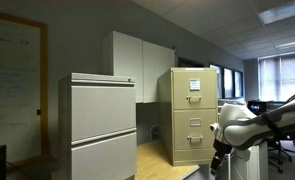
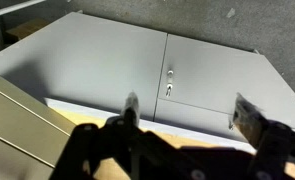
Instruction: Open the bottom drawer of the file cabinet to the right
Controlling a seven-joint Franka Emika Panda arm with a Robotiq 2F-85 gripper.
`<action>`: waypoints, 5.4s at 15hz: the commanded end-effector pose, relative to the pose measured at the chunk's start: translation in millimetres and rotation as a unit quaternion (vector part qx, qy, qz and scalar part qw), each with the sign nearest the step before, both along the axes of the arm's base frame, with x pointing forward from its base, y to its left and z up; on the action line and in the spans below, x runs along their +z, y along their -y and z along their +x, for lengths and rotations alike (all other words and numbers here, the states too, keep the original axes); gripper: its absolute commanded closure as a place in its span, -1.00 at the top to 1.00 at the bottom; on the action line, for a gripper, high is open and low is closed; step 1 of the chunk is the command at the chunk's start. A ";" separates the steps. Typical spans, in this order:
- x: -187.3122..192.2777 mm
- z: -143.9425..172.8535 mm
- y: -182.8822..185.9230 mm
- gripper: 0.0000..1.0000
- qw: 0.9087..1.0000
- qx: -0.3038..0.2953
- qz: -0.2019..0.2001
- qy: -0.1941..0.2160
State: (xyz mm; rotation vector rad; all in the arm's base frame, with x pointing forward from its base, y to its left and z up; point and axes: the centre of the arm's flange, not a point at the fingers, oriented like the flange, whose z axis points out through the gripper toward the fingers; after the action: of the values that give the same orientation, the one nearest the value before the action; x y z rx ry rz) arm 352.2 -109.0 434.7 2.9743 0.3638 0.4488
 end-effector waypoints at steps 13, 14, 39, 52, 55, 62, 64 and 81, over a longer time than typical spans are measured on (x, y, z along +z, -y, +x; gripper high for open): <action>-1.9 0.2 -0.2 1.00 1.000 -0.006 0.000 -0.002; -2.4 1.0 -0.7 1.00 1.000 -0.007 0.000 -0.002; 33.5 160.0 127.1 1.00 0.922 -0.178 0.249 0.235; -48.9 167.0 209.2 1.00 0.792 -0.301 0.423 0.320; -71.4 164.1 223.2 1.00 0.764 -0.327 0.445 0.333; -84.0 150.5 255.9 1.00 0.704 -0.377 0.466 0.381; -85.8 152.2 263.5 1.00 0.687 -0.386 0.476 0.390; -109.1 162.9 301.4 0.49 0.612 -0.421 0.517 0.426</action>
State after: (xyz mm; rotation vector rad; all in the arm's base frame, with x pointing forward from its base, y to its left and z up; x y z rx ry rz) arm 515.5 -393.7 317.1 2.6362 -1.7769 2.2068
